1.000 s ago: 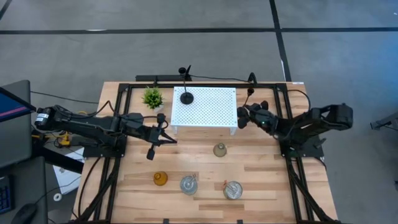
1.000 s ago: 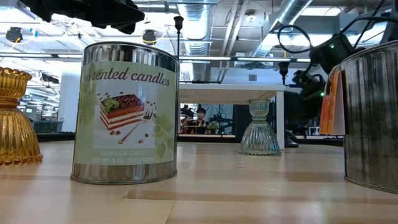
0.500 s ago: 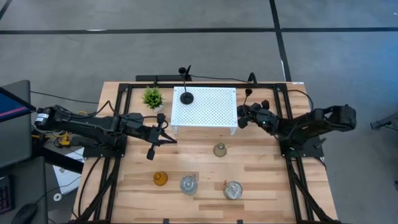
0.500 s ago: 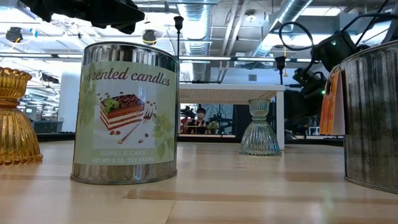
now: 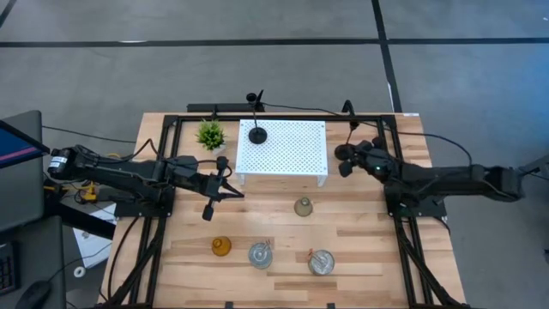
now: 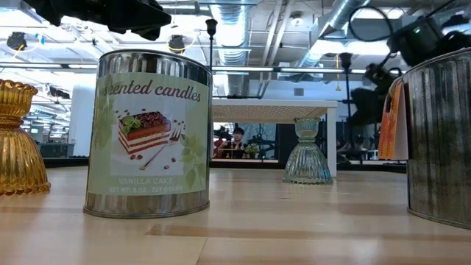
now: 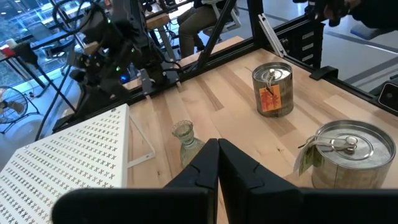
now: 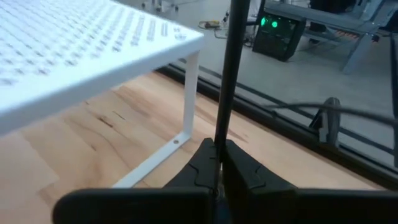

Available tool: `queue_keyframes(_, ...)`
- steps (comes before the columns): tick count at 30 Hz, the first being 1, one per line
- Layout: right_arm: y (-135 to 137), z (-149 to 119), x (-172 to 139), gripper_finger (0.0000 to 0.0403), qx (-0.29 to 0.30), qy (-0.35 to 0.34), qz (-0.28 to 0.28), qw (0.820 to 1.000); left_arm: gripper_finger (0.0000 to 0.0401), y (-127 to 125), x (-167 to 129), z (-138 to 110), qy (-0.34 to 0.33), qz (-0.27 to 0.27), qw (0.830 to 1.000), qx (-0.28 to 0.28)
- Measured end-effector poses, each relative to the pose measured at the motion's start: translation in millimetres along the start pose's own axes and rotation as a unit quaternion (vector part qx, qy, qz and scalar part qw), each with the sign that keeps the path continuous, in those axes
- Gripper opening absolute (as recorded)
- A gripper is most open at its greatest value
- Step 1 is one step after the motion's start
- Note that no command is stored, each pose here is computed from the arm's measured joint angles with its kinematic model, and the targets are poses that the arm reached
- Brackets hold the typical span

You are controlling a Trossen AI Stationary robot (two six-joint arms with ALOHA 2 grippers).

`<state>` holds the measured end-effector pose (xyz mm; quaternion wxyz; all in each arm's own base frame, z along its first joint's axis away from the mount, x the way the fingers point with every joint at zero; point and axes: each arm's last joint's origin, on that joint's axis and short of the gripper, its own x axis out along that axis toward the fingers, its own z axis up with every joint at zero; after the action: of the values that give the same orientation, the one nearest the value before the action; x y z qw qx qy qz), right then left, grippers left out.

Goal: Pick & Place candle stick holders
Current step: Align the black candle holder with the other black candle holder on the shelf

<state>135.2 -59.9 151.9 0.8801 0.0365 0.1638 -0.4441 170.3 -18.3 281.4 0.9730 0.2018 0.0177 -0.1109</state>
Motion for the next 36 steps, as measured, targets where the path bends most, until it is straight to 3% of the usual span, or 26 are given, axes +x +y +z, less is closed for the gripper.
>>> queue_keyframes(4,-4.2,13.6,-16.1,0.0001,-0.007,0.005,0.013,1.0,0.0008,0.5,0.0,-0.3,0.004,0.01,1.0,0.0)
queue_keyframes(11,-9.3,56.1,-48.1,0.0,0.0,-0.007,0.047,0.999,0.0008,5.3,-0.4,2.4,0.005,0.072,0.997,-0.014)
queue_keyframes(21,3.9,106.6,-82.5,0.0,-0.001,-0.049,0.155,0.987,0.0008,14.7,-4.1,22.0,-0.097,0.131,0.985,-0.049)
queue_keyframes(29,34.9,110.1,-84.3,0.0,-0.055,-0.044,0.217,0.974,0.0008,24.9,3.2,24.7,-0.106,0.244,0.961,-0.067)
queue_keyframes(36,64.1,112.9,-75.3,0.0,-0.089,-0.07,0.248,0.962,0.0008,51.1,29.9,31.5,-0.097,0.281,0.947,-0.124)
